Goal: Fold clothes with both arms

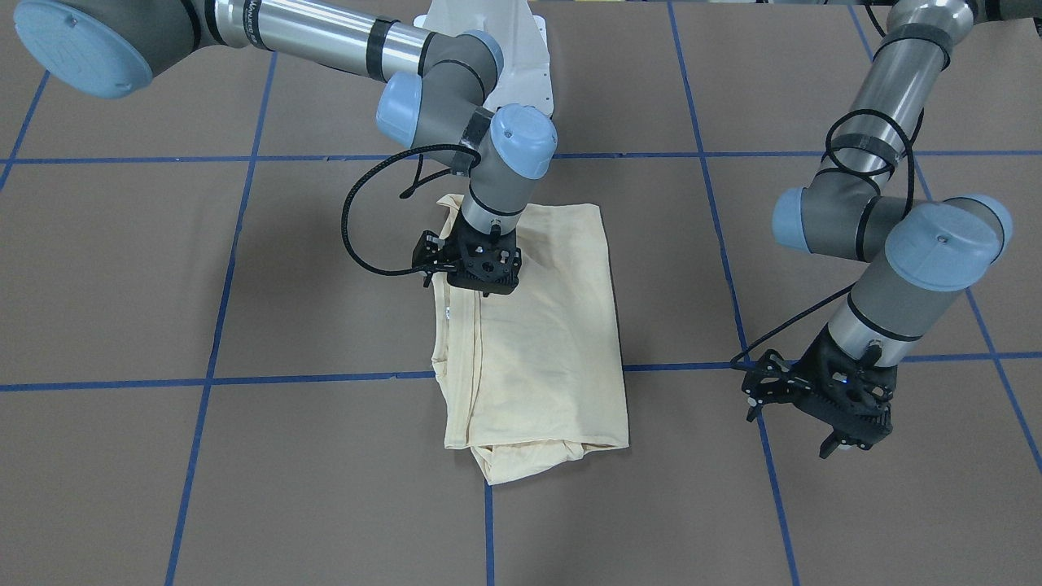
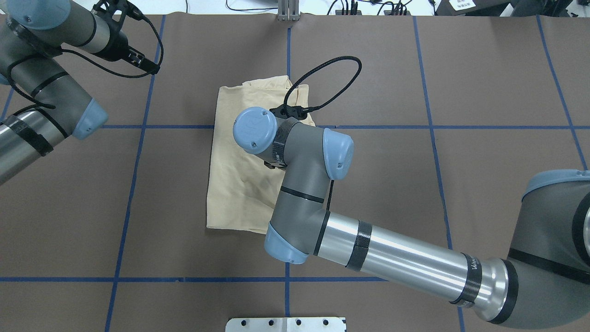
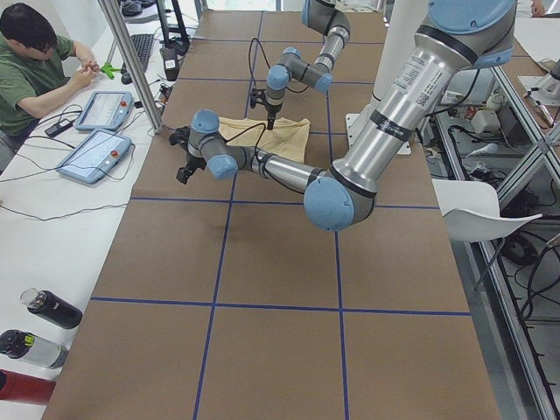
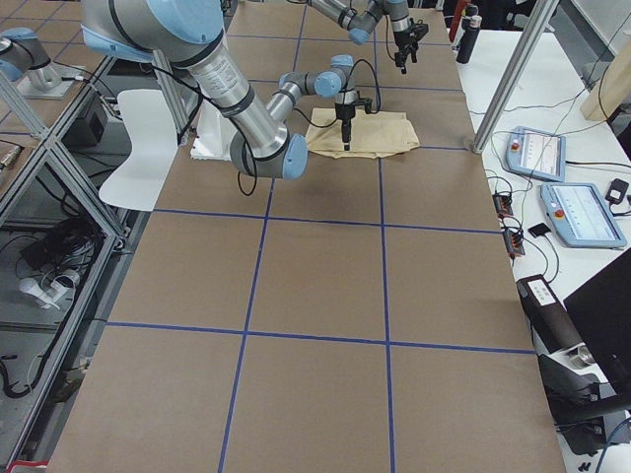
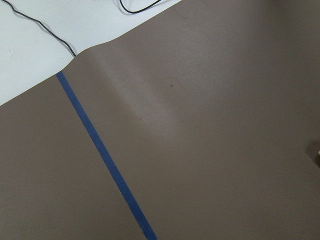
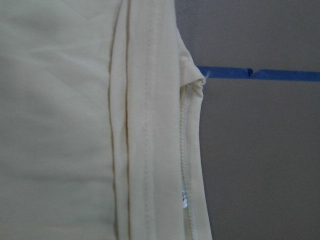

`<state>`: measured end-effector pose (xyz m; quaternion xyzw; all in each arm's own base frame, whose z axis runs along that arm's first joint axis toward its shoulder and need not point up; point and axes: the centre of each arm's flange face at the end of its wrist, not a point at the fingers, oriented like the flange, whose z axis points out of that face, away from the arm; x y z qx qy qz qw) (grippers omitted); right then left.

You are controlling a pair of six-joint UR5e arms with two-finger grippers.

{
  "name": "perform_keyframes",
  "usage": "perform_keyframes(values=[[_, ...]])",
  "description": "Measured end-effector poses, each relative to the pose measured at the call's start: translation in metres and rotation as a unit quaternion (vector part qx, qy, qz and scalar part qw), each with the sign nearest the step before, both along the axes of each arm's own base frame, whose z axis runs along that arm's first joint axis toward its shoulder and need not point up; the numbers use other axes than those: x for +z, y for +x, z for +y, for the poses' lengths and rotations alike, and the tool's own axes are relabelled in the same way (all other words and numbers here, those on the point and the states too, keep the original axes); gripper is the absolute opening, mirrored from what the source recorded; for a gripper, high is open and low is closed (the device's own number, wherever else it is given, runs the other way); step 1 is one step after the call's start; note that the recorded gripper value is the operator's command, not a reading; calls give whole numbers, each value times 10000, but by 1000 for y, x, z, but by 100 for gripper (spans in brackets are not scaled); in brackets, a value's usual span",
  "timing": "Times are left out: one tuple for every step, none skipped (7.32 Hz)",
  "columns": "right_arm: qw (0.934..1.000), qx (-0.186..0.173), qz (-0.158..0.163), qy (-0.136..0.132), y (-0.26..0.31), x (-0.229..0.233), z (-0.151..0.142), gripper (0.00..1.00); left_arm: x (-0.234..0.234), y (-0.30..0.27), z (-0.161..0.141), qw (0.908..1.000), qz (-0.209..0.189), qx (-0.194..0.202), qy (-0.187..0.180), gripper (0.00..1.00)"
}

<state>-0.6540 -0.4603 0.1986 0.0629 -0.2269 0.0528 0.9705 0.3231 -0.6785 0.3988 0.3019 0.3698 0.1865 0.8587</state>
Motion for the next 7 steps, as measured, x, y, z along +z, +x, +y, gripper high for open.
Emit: perform_keyframes(values=[[10000, -20, 20, 3, 0, 2, 0, 100, -1, 0, 0, 10000, 7, 4, 6, 100], [10000, -56, 37, 15, 0, 4, 0, 100, -2, 0, 0, 10000, 14, 6, 14, 100], [9999, -88, 54, 27, 0, 5, 0, 100, -4, 0, 1, 10000, 22, 7, 26, 100], [9999, -114, 79, 38, 0, 7, 0, 100, -4, 0, 1, 10000, 26, 7, 31, 100], [9998, -169, 127, 56, 1, 9, -1, 100, -4, -1, 1, 10000, 27, 7, 31, 100], [9995, -245, 205, 71, 4, 11, -3, 100, -4, -1, 1, 10000, 28, 5, 30, 100], [9991, -307, 290, 72, 9, 14, -5, 100, -5, -1, 2, 10000, 30, 6, 34, 100]])
